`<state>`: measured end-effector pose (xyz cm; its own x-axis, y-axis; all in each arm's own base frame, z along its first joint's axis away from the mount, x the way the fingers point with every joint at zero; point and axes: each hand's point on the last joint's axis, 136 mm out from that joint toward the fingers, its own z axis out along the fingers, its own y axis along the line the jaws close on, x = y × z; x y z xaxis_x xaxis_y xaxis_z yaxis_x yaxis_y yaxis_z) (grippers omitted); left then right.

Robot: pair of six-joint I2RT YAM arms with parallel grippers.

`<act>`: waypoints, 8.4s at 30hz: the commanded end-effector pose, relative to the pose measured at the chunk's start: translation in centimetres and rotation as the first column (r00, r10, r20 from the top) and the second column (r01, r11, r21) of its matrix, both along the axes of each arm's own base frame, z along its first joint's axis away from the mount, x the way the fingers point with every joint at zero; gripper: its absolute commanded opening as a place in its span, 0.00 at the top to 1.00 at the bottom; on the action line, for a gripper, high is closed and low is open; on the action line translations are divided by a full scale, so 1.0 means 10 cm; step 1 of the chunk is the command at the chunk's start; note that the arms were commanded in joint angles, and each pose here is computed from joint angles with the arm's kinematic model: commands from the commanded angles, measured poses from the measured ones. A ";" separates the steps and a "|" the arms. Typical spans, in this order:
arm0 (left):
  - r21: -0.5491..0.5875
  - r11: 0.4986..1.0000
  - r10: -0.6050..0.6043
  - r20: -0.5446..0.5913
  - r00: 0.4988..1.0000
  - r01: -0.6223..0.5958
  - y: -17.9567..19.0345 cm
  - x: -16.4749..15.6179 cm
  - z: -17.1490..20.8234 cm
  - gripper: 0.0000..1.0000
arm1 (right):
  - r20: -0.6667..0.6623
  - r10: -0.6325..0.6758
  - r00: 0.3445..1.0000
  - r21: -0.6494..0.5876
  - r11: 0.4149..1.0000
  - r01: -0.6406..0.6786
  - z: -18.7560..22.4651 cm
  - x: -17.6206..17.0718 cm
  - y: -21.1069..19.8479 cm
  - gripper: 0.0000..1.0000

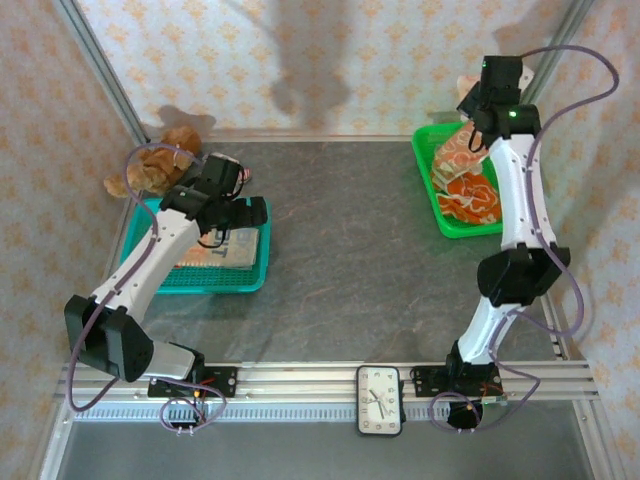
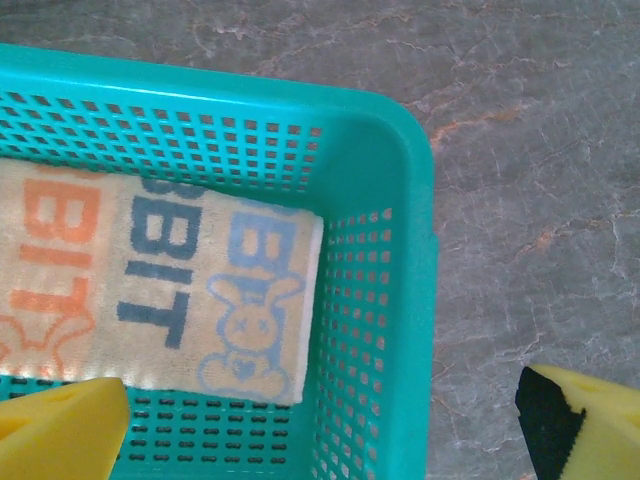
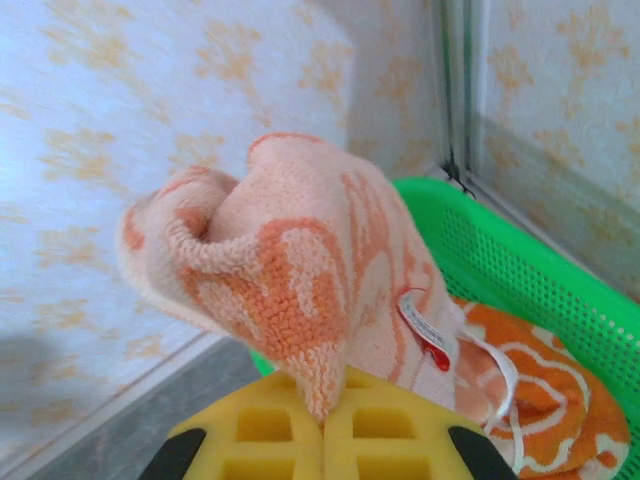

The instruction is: Fold and stack the towels

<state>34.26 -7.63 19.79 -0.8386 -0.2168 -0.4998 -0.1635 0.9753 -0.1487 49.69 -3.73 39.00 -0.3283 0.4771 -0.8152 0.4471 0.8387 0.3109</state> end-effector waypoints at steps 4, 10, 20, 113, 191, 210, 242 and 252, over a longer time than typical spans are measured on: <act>-0.044 0.998 -0.032 0.036 0.999 0.034 -0.11 0.17 0.12 0.00 | 0.168 0.160 0.973 -0.060 0.987 -0.151 0.77 -0.46 0.48 1.00; -0.055 0.998 -0.037 0.033 0.999 0.039 -0.15 0.23 0.12 0.00 | 0.249 0.329 0.911 -0.049 0.944 -0.328 1.08 -0.89 0.97 1.00; -0.044 0.999 -0.026 0.044 0.999 0.028 -0.13 0.30 0.15 0.00 | 0.152 0.537 0.829 0.033 0.836 -0.548 0.58 -1.45 1.81 1.00; 0.149 0.982 -0.093 -0.139 0.986 0.114 -0.77 0.21 -0.60 0.29 | -0.515 0.418 0.749 0.240 0.908 -0.343 -3.10 -1.61 1.88 0.68; 0.257 0.954 -0.099 -0.226 0.969 0.157 -1.45 1.02 -1.69 0.71 | -0.599 0.298 0.743 0.180 0.955 -0.238 -3.58 -1.72 1.54 1.00; 0.073 0.989 -0.103 -0.248 0.963 0.125 -1.41 0.41 -1.55 0.66 | -0.597 0.316 0.737 0.202 0.949 -0.243 -3.59 -1.71 1.60 1.00; 0.014 1.000 -0.024 -0.232 0.972 0.028 -1.27 0.28 -1.37 0.59 | -0.574 0.344 0.743 0.241 0.938 -0.248 -3.53 -1.77 1.67 0.81; -0.018 1.000 -0.004 -0.256 0.967 0.000 -1.31 0.01 -1.46 0.63 | -0.571 0.355 0.740 0.248 0.934 -0.257 -3.53 -1.91 1.62 0.71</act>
